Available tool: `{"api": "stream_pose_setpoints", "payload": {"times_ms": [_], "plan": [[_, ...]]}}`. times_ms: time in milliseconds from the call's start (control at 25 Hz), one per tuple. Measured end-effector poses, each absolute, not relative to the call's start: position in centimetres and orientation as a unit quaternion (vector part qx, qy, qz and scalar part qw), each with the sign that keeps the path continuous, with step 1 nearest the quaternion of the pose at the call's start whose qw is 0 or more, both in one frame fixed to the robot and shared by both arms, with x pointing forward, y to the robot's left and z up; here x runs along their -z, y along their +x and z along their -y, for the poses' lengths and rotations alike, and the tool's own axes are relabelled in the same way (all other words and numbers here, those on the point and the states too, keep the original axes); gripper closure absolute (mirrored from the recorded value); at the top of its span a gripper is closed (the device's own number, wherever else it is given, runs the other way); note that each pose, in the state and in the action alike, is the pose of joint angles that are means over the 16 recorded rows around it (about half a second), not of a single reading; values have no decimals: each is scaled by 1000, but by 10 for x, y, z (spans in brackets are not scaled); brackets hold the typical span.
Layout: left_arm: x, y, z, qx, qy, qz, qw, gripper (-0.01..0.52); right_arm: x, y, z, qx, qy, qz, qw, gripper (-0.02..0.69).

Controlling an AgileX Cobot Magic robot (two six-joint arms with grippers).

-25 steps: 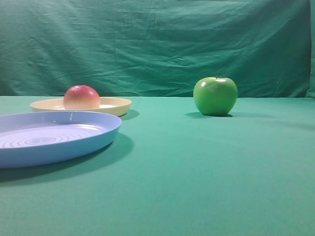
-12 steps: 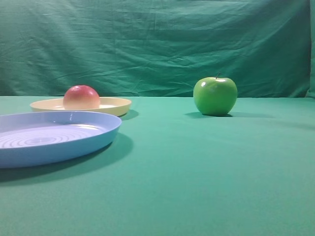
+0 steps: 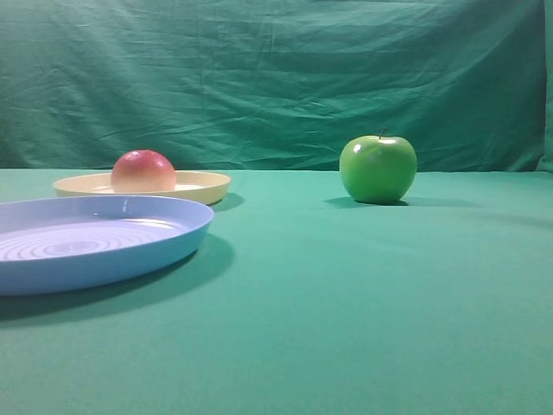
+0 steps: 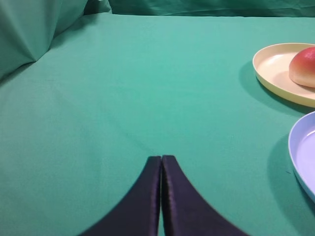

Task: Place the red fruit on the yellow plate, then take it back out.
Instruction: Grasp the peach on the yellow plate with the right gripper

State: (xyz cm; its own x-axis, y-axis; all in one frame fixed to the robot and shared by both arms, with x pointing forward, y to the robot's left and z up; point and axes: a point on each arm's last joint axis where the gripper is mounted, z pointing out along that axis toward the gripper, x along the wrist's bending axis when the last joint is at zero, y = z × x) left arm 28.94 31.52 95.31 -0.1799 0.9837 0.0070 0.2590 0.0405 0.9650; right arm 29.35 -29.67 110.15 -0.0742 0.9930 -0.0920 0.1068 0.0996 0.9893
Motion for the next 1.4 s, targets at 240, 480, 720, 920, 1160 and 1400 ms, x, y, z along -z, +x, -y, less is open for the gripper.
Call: {"api": "stream_pose_setpoints", "payload": {"times_ms": [240,480,720,920,1160,1400], "plan": [[-953,289,-315,-468,510,-609,387,514,-1040,290,297,-467,510,-549,469,665],[-953,289,-315,-468,510,-609,387,514,-989,291,297,-464,538,-544,446,665],[-953,289,-315,-468,510,-609,387,514,-959,292,296,-454,561,-551,420,665],[-953,289,-315,-468,510,-609,387,514,-949,292,296,-446,571,-557,406,665],[-953,289,-315,-468,510,-609,387,514,-947,291,296,-440,575,-563,398,665],[-953,289,-315,-468,510,-609,387,514,-946,291,295,-436,576,-567,395,665]]}}
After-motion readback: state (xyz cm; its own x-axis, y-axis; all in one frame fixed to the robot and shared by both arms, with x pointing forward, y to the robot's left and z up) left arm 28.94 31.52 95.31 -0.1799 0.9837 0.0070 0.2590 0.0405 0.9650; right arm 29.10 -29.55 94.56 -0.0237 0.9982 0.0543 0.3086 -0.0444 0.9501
